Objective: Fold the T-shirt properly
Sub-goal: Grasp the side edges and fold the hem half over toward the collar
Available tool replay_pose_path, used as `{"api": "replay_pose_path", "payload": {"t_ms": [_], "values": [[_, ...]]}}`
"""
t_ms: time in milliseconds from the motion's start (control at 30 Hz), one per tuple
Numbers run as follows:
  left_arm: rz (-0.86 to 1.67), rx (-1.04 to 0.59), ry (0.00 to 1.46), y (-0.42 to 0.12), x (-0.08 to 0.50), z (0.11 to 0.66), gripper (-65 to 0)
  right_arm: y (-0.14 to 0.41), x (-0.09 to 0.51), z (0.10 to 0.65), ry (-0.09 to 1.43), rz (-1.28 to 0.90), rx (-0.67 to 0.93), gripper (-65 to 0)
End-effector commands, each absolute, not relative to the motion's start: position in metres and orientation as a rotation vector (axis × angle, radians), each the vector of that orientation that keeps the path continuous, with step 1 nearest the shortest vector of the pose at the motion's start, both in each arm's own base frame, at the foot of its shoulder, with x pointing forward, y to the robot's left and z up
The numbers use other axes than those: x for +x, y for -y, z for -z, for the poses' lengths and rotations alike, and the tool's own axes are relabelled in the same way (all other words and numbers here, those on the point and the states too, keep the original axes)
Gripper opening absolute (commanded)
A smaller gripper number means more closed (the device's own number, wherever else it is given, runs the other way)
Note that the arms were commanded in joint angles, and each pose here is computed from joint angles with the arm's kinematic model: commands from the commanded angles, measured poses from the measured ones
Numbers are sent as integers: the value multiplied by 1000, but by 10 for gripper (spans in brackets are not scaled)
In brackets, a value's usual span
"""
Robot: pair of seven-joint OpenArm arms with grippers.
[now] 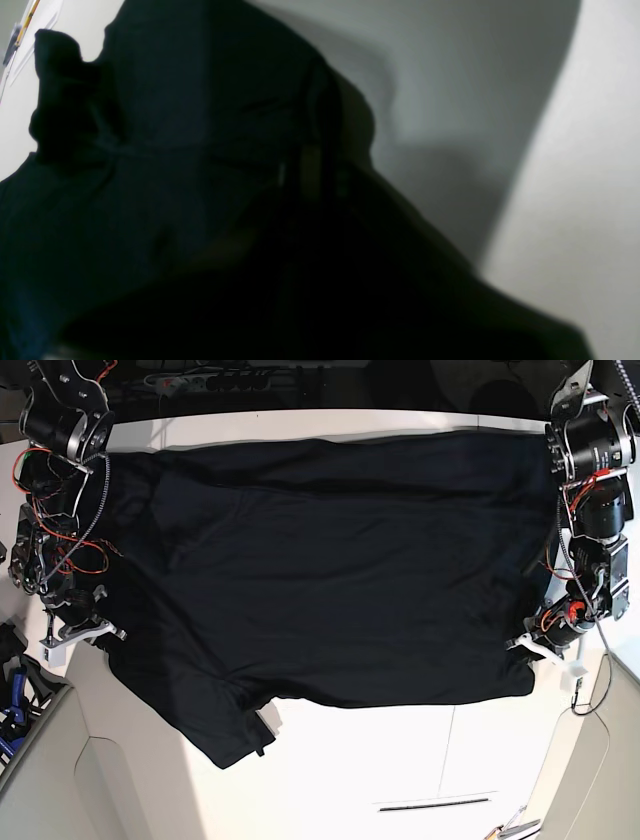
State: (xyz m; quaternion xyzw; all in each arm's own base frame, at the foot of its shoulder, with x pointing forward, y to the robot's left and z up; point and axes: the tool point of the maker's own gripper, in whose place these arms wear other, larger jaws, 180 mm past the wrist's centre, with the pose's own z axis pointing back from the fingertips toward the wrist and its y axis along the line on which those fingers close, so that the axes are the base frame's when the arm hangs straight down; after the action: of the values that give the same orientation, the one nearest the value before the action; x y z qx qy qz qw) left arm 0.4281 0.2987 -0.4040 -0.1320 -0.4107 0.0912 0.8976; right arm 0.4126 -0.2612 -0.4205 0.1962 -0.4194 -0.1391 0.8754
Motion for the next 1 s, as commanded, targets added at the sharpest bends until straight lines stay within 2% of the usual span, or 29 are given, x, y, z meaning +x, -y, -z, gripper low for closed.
{"api": "replay_pose_path", "payload": {"t_ms": [0, 133, 367, 600, 967], "values": [[-171, -277, 920, -307, 446, 376, -650, 270, 428, 397, 939, 278, 404, -650], [-83, -373, 915, -297, 448, 356, -650, 269, 430, 384, 933, 245, 410, -650], [-117, -453, 844, -311, 433, 339, -650, 270, 427, 349, 922, 198, 481, -650], [-125, -505, 785, -321, 411, 333, -650, 291, 408, 330, 925, 165, 476, -650], [27, -460, 731, -312, 361, 336, -650, 319, 351, 340, 913, 187, 406, -650]]}}
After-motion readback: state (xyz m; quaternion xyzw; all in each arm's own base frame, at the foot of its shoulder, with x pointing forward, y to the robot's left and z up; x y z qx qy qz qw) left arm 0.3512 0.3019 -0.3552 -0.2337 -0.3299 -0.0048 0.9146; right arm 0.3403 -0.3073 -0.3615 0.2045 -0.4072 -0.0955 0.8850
